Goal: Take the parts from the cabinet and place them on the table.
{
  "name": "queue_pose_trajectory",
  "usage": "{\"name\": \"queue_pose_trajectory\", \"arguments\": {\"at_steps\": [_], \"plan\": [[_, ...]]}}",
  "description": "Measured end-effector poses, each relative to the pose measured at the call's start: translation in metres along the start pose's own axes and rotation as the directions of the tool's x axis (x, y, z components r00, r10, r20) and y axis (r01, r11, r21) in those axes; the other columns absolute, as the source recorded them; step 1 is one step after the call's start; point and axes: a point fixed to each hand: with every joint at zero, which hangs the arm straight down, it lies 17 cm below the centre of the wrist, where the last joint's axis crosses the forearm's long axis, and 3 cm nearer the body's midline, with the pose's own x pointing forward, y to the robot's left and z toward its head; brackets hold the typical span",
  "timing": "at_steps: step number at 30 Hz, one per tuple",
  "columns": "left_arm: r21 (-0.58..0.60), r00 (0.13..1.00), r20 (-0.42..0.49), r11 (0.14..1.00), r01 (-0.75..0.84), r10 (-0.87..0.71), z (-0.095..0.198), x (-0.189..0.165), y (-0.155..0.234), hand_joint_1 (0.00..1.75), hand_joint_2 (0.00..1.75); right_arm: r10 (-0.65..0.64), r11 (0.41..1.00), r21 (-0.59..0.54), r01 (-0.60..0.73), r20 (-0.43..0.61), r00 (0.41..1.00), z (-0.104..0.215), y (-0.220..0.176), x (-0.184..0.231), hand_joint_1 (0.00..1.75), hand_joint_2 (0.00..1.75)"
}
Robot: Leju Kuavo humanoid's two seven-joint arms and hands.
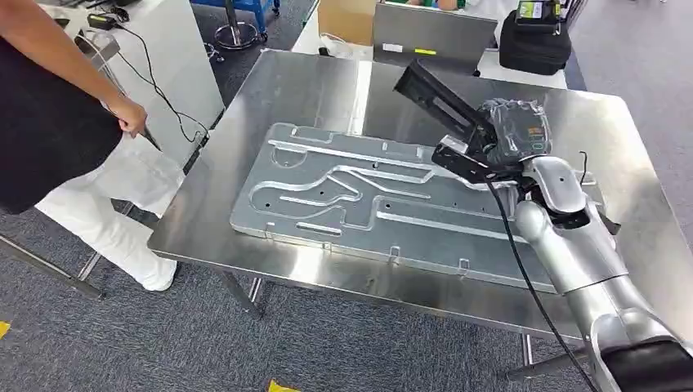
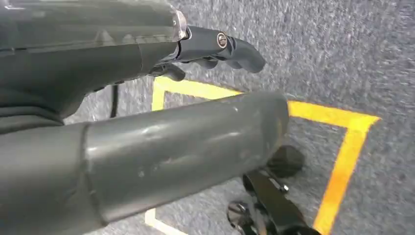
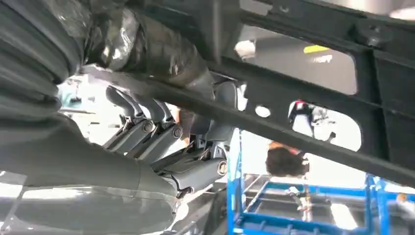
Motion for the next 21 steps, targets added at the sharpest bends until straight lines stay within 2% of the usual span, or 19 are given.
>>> {"name": "queue_pose_trajectory", "arguments": {"at_steps": [21], "plan": [[0.004, 1.0, -0.004, 1.0, 0.021, -0.021, -0.001, 0.001, 0.004, 0.0, 0.0, 0.016, 0.996, 0.091, -0.017, 0.005, 1.0, 0.017, 0.051, 0.006, 1.75, 1.75]]}}
